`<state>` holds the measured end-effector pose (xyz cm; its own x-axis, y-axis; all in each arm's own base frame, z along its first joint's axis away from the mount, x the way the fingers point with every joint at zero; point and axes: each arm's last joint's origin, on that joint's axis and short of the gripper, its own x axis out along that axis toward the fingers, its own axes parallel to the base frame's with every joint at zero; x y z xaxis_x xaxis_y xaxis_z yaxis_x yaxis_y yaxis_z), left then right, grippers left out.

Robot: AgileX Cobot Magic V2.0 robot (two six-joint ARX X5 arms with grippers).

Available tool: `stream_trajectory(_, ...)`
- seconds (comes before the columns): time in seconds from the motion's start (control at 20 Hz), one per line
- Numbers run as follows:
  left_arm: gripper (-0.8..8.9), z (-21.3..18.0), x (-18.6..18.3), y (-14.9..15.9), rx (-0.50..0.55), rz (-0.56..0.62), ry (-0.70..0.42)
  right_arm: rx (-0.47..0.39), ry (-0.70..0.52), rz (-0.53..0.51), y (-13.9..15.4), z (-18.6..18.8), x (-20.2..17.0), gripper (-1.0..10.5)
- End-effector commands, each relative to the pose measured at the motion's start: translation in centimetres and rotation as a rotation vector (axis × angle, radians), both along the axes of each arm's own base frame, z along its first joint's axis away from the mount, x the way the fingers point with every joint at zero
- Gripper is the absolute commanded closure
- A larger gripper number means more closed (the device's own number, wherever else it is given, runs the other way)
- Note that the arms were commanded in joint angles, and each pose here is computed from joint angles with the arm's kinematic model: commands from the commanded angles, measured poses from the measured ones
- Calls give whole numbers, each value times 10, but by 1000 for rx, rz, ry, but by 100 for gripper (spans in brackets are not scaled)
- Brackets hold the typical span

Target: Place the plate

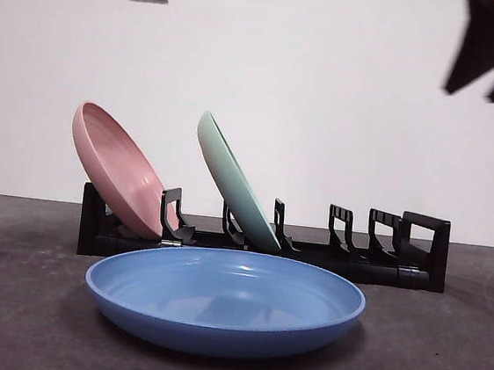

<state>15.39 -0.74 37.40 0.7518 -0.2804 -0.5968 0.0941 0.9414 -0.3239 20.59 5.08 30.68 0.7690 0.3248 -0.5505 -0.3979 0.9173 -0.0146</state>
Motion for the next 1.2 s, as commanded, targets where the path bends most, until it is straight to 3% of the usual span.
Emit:
stream_trajectory(0.05, 442, 9, 13, -4, -37, -3, -70, 69, -10, -127, -20, 4, 7, 619)
stream_trajectory(0.3, 455, 7, 61, -22, -63, -61, -50, 121, 8, -134, -25, 4, 7, 619)
stream_trajectory(0.4, 537, 10, 87, -31, -47, -83, 0, 122, 10, -118, -22, 4, 7, 618)
stream_trajectory(0.5, 547, 13, 112, -41, -20, -117, 44, 122, 12, -114, -21, 4, 7, 618)
stream_trajectory(0.7, 547, 13, 157, -66, 172, -119, 153, 124, 13, -109, -20, 4, 6, 618)
stream_trajectory(0.95, 546, 6, 195, -90, 463, -28, 262, 125, 12, -100, -18, 4, 6, 618)
stream_trajectory(1.2, 545, -9, 217, -115, 515, -96, 266, 124, 12, -92, -16, 4, 6, 618)
